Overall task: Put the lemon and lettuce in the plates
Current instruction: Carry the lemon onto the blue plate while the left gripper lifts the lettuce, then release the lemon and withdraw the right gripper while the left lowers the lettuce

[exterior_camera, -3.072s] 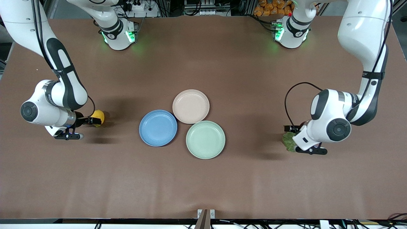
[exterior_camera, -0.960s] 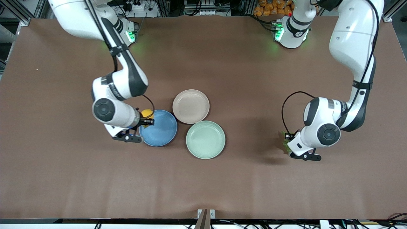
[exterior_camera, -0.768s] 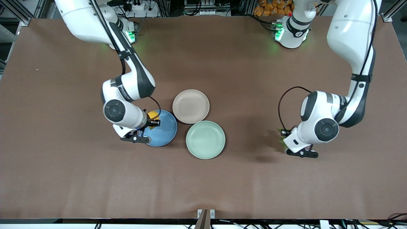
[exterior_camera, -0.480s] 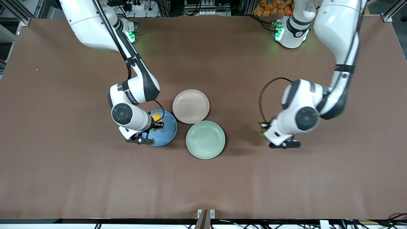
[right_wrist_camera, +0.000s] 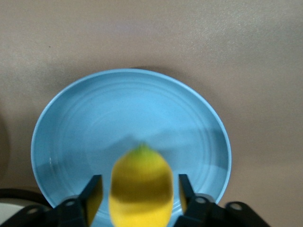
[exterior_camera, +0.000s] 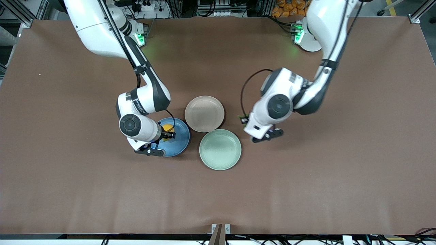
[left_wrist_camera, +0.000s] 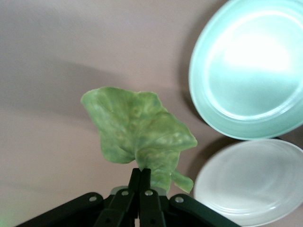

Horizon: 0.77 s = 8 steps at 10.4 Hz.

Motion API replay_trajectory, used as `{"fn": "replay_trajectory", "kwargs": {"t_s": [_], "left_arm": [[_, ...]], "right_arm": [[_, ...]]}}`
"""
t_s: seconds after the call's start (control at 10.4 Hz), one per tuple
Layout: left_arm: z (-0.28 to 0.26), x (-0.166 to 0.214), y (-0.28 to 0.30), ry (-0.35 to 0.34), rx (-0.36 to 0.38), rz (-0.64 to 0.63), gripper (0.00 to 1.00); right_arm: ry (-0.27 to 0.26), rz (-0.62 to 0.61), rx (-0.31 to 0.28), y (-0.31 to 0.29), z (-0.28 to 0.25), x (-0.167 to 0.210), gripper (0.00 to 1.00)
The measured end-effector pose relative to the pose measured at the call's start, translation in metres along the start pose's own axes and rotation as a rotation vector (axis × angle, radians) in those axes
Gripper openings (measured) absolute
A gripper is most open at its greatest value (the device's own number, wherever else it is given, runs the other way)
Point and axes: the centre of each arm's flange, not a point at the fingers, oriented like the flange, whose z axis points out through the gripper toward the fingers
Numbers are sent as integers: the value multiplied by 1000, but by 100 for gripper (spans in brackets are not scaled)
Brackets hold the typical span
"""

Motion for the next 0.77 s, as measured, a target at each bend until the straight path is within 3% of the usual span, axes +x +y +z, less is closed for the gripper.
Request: {"fn": "replay_trajectory", "kwargs": {"t_s": [0.1,0.19,0.38,0.58,0.77], "left_arm": [[7,-17,19,12,-18,-27,1],[15,-35,37,17,-44,-56,1],[24,-67,67,12,-117,-114,1],[26,-101,96,26,-197,-157,1],[48,-126,116,35,-229,-182,1]], "right_arm": [[3,0,2,0,-1,1,95],[11,-1,7,-2,-6,3,100],[22,2,15,-3,-26,11,100],[-6,4,11,13,-60,25,100],[-30,-22,12,45,-105,41,100]]}}
